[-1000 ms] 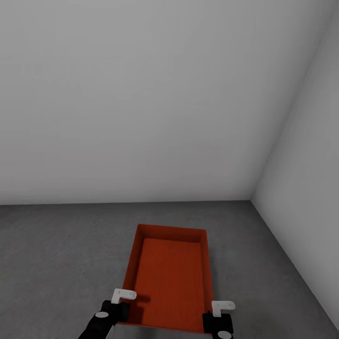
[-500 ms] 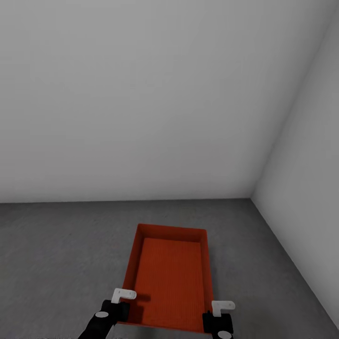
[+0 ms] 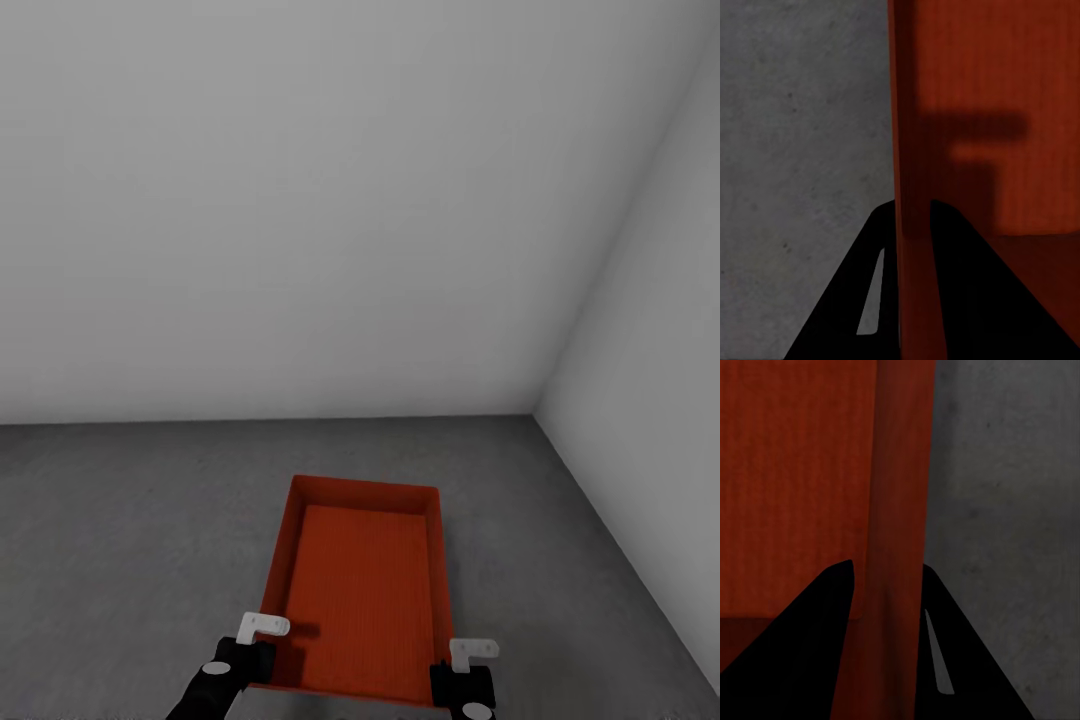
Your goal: Move the two storage containers from the living room to the garage. In the garage, place one container on the floor and stack the other container on top of it (either order is fine).
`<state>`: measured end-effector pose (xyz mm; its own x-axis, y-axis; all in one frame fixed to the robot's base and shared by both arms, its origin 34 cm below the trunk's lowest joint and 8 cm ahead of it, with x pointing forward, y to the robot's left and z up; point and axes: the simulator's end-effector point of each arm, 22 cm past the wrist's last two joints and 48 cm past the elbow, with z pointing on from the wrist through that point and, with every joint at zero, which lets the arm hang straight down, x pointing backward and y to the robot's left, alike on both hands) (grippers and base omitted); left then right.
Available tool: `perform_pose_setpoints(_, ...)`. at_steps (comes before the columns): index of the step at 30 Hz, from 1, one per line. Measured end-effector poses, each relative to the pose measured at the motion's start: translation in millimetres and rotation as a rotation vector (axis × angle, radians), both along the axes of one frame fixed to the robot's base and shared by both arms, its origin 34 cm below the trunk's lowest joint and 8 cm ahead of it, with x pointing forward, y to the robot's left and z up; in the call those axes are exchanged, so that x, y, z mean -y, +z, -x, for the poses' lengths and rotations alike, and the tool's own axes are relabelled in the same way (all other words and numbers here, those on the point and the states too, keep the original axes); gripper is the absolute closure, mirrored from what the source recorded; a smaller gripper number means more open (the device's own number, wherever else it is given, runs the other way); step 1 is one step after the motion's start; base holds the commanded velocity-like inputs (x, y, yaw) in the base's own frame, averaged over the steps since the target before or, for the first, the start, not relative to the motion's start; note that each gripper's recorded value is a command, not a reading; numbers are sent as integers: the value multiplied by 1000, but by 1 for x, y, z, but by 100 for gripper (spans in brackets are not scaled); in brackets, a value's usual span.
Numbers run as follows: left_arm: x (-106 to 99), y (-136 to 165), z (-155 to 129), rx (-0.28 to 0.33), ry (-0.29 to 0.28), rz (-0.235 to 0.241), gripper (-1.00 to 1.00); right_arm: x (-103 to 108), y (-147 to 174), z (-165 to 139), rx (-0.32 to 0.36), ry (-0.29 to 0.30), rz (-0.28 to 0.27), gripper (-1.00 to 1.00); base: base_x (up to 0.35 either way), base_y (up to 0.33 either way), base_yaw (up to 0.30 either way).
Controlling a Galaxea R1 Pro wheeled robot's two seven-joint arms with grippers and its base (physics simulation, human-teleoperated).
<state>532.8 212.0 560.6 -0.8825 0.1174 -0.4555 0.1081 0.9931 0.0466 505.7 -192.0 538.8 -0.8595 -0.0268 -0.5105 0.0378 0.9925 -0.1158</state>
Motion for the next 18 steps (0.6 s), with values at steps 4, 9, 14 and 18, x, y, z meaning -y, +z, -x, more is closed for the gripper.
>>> perform_pose_setpoints(4, 0, -3, 2, -7, 0, 0, 100, 0, -2, 2, -7, 0, 0, 100, 0, 0, 0)
perform_pose_setpoints(9, 0, -5, 5, -15, 0, 0, 100, 0, -5, 5, -15, 0, 0, 100, 0, 0, 0)
perform_pose_setpoints(14, 0, -6, 5, -16, 0, 0, 100, 0, -5, 5, -16, 1, 0, 100, 0, 0, 0)
perform_pose_setpoints(18, 0, -6, 5, -16, 0, 0, 100, 0, -5, 5, -16, 1, 0, 100, 0, 0, 0)
